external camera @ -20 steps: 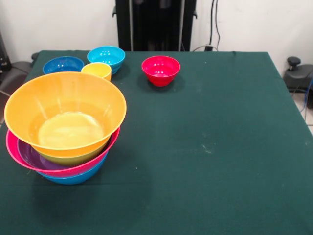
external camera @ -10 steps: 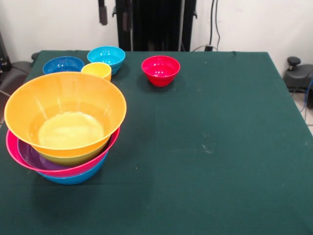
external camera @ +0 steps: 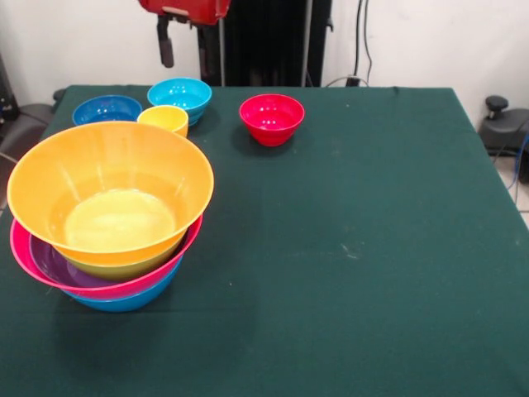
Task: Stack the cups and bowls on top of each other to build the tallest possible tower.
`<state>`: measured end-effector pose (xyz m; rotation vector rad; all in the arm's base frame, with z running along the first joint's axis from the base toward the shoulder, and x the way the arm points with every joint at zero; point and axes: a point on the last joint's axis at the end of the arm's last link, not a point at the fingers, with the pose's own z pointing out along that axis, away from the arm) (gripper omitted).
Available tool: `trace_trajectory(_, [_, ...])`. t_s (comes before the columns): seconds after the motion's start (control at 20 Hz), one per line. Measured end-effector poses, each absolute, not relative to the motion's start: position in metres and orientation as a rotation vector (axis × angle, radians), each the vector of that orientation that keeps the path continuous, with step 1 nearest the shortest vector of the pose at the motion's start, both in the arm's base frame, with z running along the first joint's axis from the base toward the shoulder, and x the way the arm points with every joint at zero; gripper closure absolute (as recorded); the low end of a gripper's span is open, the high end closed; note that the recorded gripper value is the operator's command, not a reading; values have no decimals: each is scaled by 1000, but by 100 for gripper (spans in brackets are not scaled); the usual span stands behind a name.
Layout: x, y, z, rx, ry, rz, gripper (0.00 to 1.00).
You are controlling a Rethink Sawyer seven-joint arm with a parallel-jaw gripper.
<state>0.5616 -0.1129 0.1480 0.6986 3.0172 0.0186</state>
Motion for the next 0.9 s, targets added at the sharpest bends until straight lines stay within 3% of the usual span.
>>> trace_trajectory(0.9, [533, -47, 155, 516, 3069, 19, 0])
